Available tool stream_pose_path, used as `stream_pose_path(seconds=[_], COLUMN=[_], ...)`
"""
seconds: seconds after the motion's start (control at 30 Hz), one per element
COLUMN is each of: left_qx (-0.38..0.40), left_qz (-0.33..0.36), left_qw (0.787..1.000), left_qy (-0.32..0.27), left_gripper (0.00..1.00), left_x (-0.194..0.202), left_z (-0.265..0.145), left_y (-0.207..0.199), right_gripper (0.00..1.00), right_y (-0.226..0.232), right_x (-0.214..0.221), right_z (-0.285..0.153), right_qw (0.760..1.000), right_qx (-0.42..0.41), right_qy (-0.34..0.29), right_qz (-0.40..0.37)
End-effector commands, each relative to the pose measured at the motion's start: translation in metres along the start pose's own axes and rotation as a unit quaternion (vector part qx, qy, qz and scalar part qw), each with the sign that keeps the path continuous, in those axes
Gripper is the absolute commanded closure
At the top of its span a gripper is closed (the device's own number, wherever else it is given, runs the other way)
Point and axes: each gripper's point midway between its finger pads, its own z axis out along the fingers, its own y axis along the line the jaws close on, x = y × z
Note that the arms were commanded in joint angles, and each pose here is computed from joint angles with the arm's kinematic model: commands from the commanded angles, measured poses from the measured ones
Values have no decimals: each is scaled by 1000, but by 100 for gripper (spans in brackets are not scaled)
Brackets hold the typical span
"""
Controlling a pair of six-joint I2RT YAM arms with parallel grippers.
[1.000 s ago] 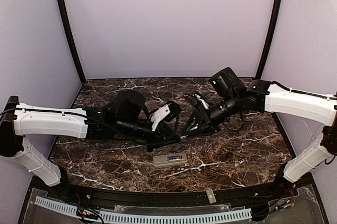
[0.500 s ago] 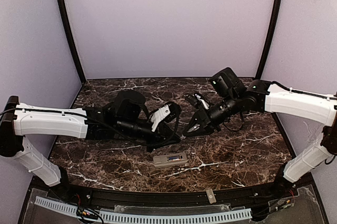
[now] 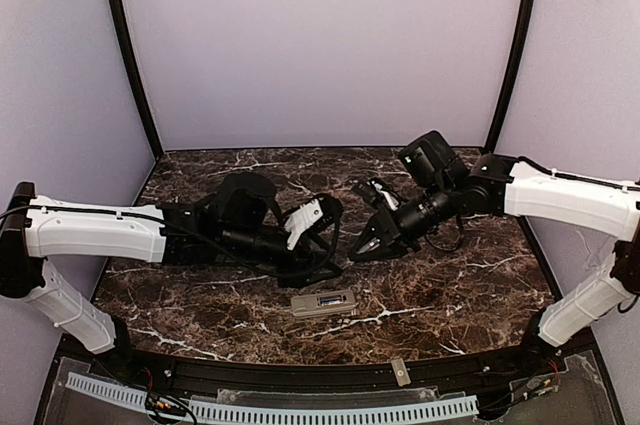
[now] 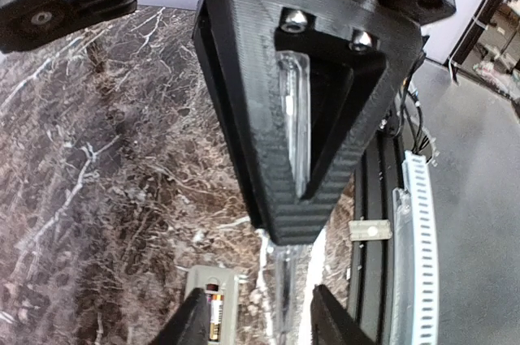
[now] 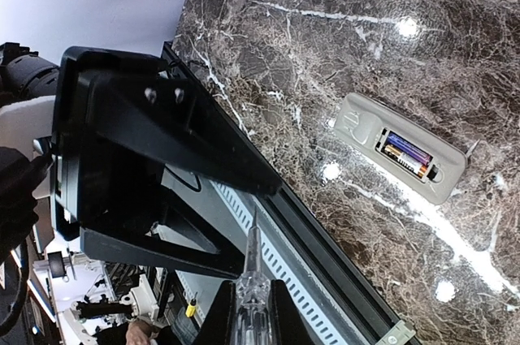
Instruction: Unload the batteries from the remote control
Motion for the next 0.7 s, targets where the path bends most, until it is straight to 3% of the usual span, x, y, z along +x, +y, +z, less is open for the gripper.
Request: stream_pose_path(seconds=[0.0,0.2,0.43,0.53,0.67], left_qx=[-23,-68,-142,-193,-163], left_qz=[14,26,26,23,11], left_qw=[1000,997,990,981,984], left_qy=[-8,-10,-4,24,76], left_gripper=[42,4,1,2,1], left_x=[-5,6,30,50,82], left_z=[-16,-29,-38,-39,-27], left_y=[2,13,36,56,56], right_gripper=[100,100,100,100,100], right_y=[3,-5,-22,-28,-41], right_x=[0,2,2,3,4], right_z=[-4,-6,-13,-15,-21], right_qw=[1000,999,996,995,991], right_qx=[4,22,65,80,115], right_qy=[-19,-28,-50,-58,-72], right_qz=[-24,-22,-25,-24,-21])
